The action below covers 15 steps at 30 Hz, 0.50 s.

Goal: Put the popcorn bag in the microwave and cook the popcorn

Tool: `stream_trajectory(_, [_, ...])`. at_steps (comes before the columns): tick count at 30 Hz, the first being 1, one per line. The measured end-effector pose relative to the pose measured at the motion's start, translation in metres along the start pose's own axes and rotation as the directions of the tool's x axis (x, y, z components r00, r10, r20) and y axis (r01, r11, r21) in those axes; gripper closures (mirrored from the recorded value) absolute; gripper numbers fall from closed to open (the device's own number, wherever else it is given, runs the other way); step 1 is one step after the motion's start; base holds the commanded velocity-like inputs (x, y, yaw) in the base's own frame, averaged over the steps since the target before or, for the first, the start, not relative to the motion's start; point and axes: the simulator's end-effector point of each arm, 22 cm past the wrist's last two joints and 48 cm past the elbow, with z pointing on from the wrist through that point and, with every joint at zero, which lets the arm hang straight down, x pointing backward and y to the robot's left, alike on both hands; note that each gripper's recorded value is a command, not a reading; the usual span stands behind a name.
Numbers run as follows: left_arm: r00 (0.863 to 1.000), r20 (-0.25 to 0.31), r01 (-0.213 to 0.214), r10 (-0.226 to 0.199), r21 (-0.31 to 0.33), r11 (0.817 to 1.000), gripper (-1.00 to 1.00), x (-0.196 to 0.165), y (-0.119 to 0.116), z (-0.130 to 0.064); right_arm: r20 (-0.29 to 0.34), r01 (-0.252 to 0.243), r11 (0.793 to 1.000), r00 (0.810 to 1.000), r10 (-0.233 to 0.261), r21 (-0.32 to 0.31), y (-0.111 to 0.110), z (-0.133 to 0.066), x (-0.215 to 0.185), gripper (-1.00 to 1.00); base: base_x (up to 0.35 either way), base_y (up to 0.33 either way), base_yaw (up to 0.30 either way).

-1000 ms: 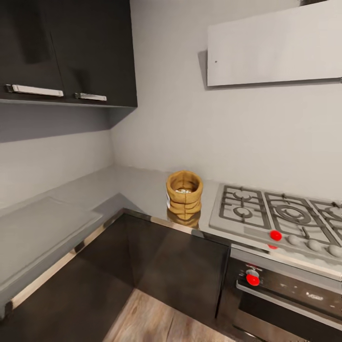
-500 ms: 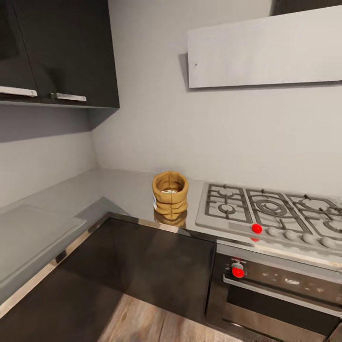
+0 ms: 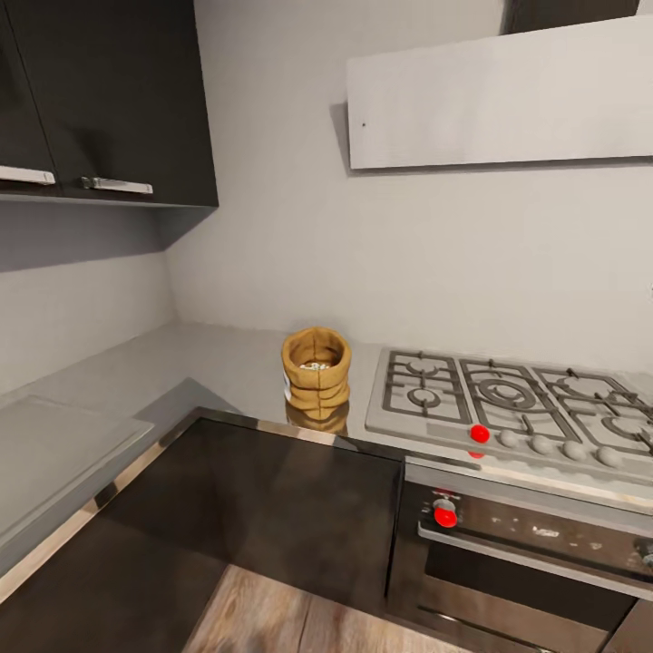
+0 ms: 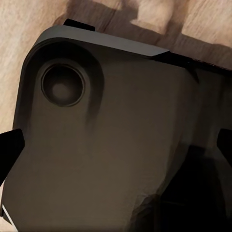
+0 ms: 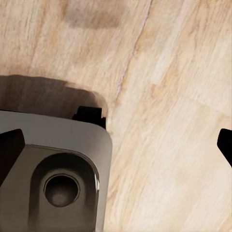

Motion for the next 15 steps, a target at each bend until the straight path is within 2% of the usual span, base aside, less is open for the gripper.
stream_trajectory(15, [1.0,0.002,-0.002,0.002,0.002,1.0,-1.0,-0.0004,-0.0011,0.0,-0.001,0.002,1.0,1.0,-0.002,-0.002,0.0013,0.0001,0.0,-1.0,0.0,0.0,0.0])
